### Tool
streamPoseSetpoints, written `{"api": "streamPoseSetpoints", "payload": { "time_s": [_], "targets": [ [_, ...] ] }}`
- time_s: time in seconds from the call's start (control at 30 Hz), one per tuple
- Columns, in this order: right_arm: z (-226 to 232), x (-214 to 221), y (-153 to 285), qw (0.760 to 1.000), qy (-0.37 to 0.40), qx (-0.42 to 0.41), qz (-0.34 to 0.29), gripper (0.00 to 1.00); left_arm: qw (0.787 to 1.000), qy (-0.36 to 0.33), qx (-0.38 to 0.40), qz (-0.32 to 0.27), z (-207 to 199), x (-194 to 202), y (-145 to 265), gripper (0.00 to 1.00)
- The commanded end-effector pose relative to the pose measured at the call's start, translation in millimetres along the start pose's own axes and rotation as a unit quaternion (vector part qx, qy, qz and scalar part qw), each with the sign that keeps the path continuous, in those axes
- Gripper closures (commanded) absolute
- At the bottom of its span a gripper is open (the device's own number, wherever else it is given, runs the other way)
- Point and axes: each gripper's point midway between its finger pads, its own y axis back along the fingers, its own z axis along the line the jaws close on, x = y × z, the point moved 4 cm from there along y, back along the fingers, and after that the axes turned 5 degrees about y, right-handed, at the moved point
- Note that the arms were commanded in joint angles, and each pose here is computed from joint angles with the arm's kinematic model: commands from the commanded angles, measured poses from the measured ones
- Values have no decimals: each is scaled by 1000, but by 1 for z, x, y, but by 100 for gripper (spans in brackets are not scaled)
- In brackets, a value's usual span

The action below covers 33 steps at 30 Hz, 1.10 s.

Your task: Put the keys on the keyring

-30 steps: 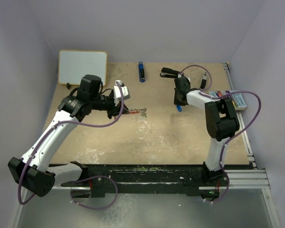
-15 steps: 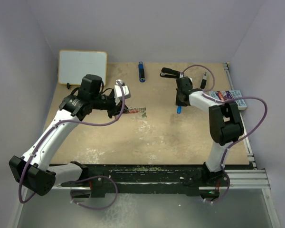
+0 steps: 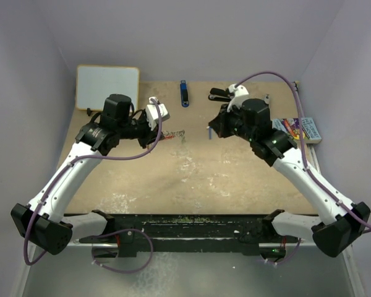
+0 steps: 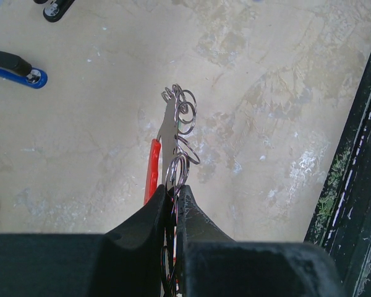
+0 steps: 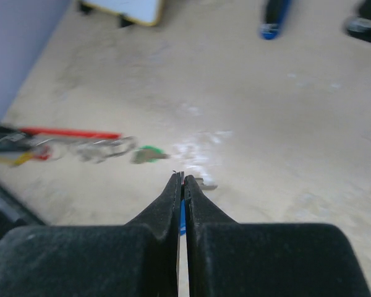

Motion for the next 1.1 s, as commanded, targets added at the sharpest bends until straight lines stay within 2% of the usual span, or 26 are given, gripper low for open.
{"api": "streamPoseSetpoints", "payload": {
  "time_s": [0.0, 0.23, 0.47, 1.07],
  "targets": [
    [69, -13, 17, 991, 1, -133, -15, 100, 999, -12, -12, -41, 2, -21, 5, 96],
    [128, -24, 20, 974, 13, -225, -31, 100, 999, -23, 0, -39, -3, -17, 6, 96],
    [159, -25, 12, 964, 18, -263, -31, 100, 998, -32, 36, -48, -14, -19, 8, 96],
    [182, -29, -6, 971, 18, -235, -29, 100, 997, -33, 48, -53, -18, -21, 10, 96]
  ]
}}
